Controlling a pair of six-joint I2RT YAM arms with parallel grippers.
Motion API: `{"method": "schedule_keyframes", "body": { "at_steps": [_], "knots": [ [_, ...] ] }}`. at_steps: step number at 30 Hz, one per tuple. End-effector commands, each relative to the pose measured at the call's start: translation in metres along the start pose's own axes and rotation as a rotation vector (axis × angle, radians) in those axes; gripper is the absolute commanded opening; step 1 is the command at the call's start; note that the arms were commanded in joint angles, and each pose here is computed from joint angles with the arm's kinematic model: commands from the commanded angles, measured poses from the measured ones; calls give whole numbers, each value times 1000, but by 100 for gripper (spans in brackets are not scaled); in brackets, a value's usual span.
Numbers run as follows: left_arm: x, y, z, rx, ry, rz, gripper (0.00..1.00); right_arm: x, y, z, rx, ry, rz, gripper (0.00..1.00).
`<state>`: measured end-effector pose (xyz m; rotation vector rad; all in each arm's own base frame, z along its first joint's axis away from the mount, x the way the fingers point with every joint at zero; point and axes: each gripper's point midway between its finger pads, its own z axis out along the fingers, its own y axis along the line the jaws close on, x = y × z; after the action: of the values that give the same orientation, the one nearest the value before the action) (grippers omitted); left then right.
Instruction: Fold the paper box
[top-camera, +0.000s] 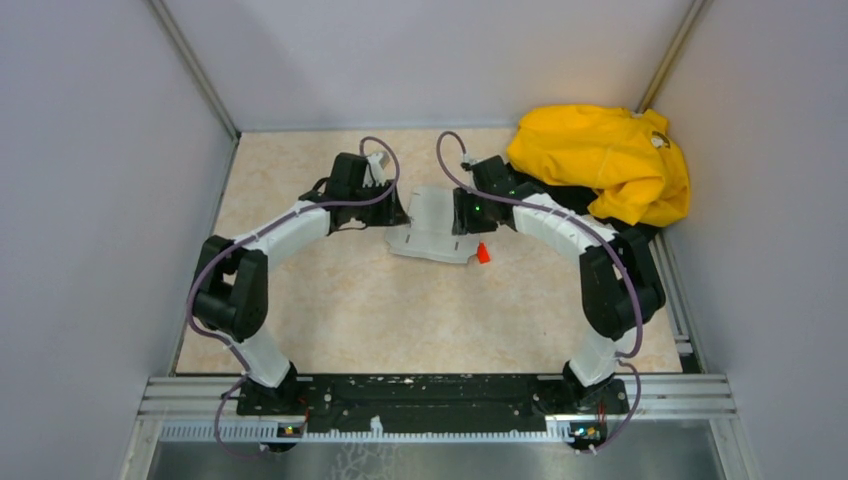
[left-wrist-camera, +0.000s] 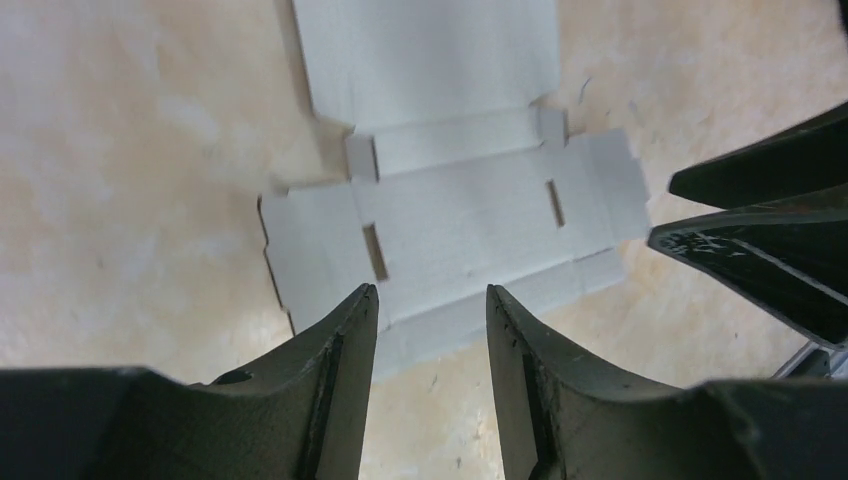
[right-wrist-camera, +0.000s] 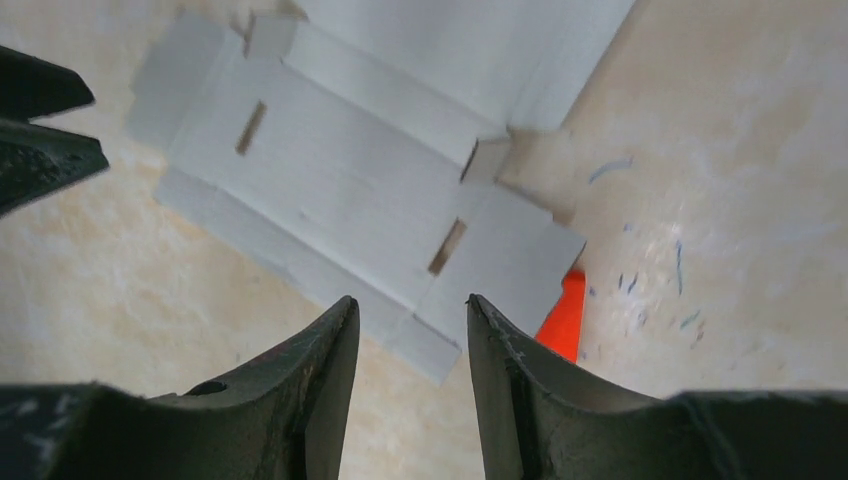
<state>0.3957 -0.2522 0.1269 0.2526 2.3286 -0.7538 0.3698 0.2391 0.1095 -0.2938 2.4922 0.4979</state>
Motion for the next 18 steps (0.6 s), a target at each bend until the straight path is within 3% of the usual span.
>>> {"method": "schedule_keyframes", "body": {
  "at_steps": [1, 7, 18],
  "knots": [
    [38, 19, -10, -76, 54, -74, 49, 47, 8, -12, -57, 66, 78, 43],
    [60, 34, -9, -135, 97, -103, 46, 84, -4, -12, -25, 87, 136, 41],
    [67, 41, -2, -156, 115, -105, 45, 80, -1, -8, -42, 49, 167, 40]
  ]
}}
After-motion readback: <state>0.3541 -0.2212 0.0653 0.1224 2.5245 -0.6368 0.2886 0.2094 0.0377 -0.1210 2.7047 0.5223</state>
